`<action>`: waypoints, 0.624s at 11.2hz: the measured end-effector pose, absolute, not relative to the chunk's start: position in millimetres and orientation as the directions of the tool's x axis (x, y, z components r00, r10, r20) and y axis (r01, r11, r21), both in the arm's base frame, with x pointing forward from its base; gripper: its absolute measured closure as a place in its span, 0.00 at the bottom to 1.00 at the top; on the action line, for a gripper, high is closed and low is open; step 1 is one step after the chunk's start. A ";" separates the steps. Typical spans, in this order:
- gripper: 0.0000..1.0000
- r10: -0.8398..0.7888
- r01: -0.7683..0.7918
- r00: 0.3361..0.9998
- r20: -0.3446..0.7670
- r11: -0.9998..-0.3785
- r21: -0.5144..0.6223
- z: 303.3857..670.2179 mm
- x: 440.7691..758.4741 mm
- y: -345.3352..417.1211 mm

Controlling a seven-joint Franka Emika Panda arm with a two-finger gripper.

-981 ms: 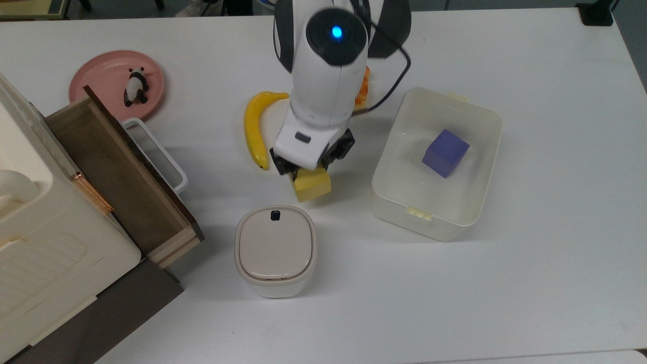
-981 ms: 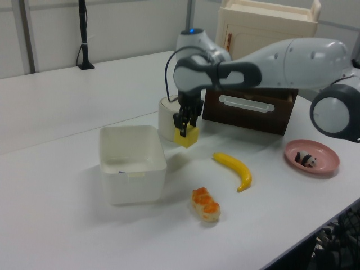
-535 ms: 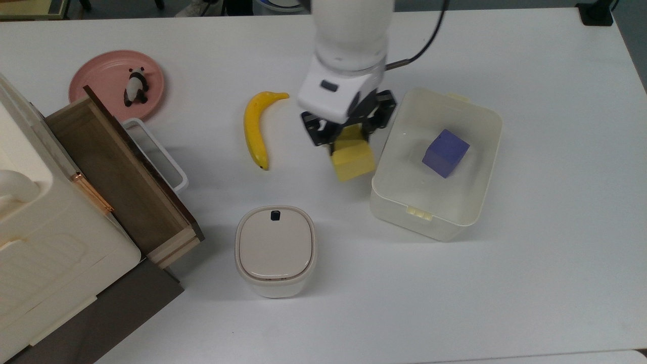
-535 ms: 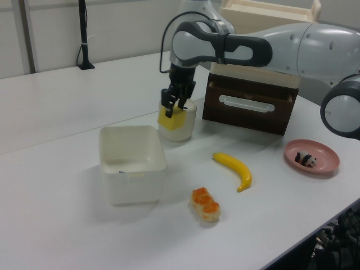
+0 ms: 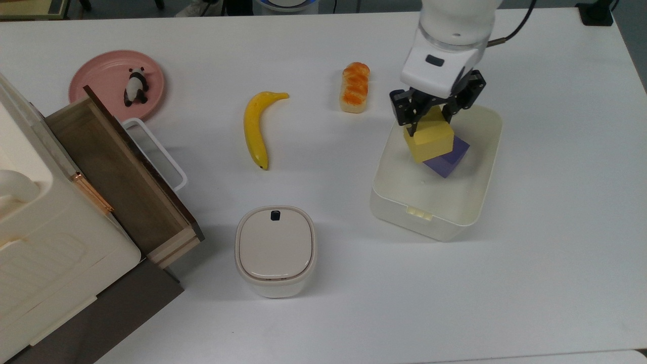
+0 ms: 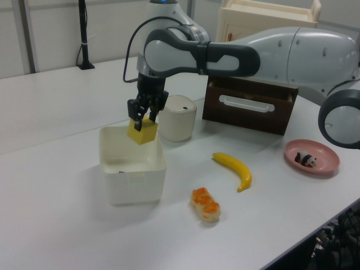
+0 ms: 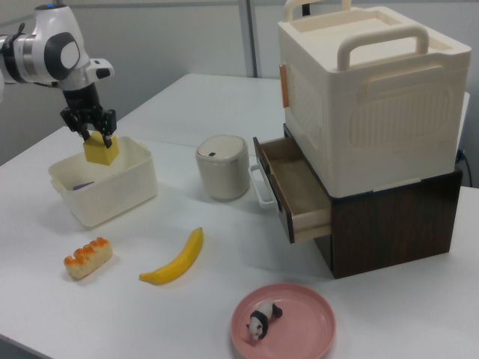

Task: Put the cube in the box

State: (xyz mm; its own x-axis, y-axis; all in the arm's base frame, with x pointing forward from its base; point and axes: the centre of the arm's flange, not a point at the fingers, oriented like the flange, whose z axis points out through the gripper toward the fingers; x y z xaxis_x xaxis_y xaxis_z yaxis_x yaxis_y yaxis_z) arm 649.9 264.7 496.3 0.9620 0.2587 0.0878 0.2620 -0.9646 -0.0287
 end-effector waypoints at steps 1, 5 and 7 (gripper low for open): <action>0.38 0.243 0.246 0.967 0.080 -0.969 -0.030 490.3 648.7 271.9; 0.00 0.198 0.201 0.976 0.087 -0.979 -0.034 488.4 649.8 276.3; 0.00 0.184 0.188 0.977 0.104 -0.982 -0.033 498.8 652.2 268.1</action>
